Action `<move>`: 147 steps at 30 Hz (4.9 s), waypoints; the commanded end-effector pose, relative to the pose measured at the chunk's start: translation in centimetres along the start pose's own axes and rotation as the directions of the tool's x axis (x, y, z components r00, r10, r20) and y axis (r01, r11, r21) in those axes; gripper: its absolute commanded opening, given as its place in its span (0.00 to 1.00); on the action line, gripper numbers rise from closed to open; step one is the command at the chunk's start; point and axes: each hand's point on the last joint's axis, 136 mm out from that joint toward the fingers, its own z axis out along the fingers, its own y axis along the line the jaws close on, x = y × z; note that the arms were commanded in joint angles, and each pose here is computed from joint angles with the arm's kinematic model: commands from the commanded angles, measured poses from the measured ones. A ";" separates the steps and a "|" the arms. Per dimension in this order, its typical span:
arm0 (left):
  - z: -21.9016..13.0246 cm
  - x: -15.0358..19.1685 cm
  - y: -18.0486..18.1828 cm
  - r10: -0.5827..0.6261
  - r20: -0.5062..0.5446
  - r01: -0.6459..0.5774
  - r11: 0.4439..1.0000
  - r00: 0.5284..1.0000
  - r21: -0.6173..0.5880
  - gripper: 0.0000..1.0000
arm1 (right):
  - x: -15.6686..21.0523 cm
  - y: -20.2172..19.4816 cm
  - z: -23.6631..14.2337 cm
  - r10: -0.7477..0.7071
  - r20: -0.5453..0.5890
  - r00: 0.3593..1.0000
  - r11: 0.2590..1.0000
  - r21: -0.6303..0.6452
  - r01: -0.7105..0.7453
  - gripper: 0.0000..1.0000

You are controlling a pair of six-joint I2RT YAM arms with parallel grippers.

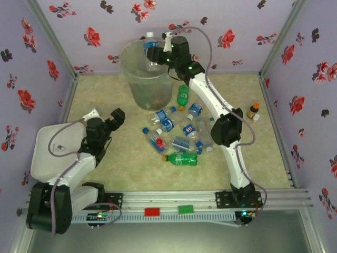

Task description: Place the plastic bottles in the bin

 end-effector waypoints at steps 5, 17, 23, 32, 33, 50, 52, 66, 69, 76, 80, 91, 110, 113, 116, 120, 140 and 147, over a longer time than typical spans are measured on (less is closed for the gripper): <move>-0.5 0.1 0.4 0.039 -0.009 -0.039 0.999 0.999 -0.009 1.00 | -0.9 0.6 -0.1 -0.078 0.023 0.997 0.997 0.014 0.078 0.74; -0.5 -0.2 -0.8 0.058 -0.019 -0.057 0.998 0.998 0.034 1.00 | -5.2 3.1 -4.0 -0.146 0.093 0.985 0.989 0.024 0.144 0.87; -0.6 0.1 -3.4 0.088 -0.031 -0.082 0.987 0.996 0.141 1.00 | -6.7 4.5 -8.5 -0.183 0.110 0.977 0.983 0.054 0.178 0.96; 0.4 3.8 -9.7 0.186 -0.107 -0.149 0.948 0.977 0.282 0.99 | -2.7 1.5 -15.1 -0.181 0.038 0.983 0.961 0.219 0.169 1.00; 0.7 4.6 -10.7 0.209 -0.120 -0.166 0.941 0.971 0.295 0.99 | -2.1 0.9 -16.0 -0.180 0.031 0.983 0.954 0.248 0.167 1.00; 7.6 16.7 -24.1 0.504 -0.316 -0.370 0.839 0.803 0.399 0.86 | 13.0 -17.9 -30.9 0.147 0.038 0.988 0.681 0.721 -0.129 1.00; 9.0 17.9 -24.5 0.537 -0.331 -0.409 0.828 0.776 0.384 0.85 | 14.1 -19.1 -32.4 0.168 0.062 0.984 0.644 0.749 -0.157 1.00; 19.2 20.7 -24.7 0.691 -0.362 -0.670 0.714 0.626 0.203 0.81 | 15.1 -20.4 -35.1 0.158 0.107 0.982 0.615 0.767 -0.183 0.99; 20.7 21.0 -24.1 0.693 -0.378 -0.691 0.703 0.614 0.169 0.81 | 15.4 -20.5 -35.1 0.160 0.102 0.982 0.616 0.767 -0.180 1.00; 23.4 21.2 -22.2 0.667 -0.417 -0.692 0.713 0.618 0.114 0.82 | 15.7 -20.5 -35.1 0.150 0.081 0.985 0.622 0.767 -0.158 1.00; 24.0 21.4 -21.3 0.655 -0.434 -0.691 0.716 0.618 0.098 0.80 | 15.8 -20.5 -35.2 0.146 0.075 0.986 0.619 0.771 -0.150 1.00; 24.7 22.3 -18.6 0.657 -0.471 -0.730 0.682 0.588 0.040 0.74 | 15.7 -20.3 -35.6 0.140 0.083 0.987 0.619 0.770 -0.153 1.00; 25.4 23.3 -17.7 0.614 -0.546 -0.697 0.714 0.571 0.074 0.57 | 15.1 -20.0 -36.5 0.115 0.105 0.988 0.611 0.776 -0.154 1.00; 25.4 23.3 -17.9 0.613 -0.542 -0.692 0.718 0.575 0.078 0.48 | 14.9 -19.9 -36.4 0.113 0.112 0.987 0.614 0.773 -0.158 1.00; 25.1 23.0 -18.9 0.617 -0.524 -0.680 0.727 0.587 0.095 0.47 | 14.8 -19.9 -36.3 0.113 0.114 0.987 0.615 0.772 -0.160 1.00; 23.8 21.5 -21.7 0.640 -0.453 -0.662 0.737 0.621 0.134 0.47 | 14.8 -20.1 -36.0 0.120 0.116 0.986 0.618 0.769 -0.166 1.00; 13.5 12.9 -30.4 0.541 -0.208 -0.450 0.817 0.815 0.361 0.45 | 14.9 -20.2 -33.0 0.183 0.107 0.977 0.669 0.715 -0.204 1.00; 9.0 11.1 -32.8 0.495 -0.212 -0.350 0.803 0.843 0.483 0.45 | 14.8 -20.1 -32.2 0.203 0.115 0.972 0.686 0.692 -0.225 1.00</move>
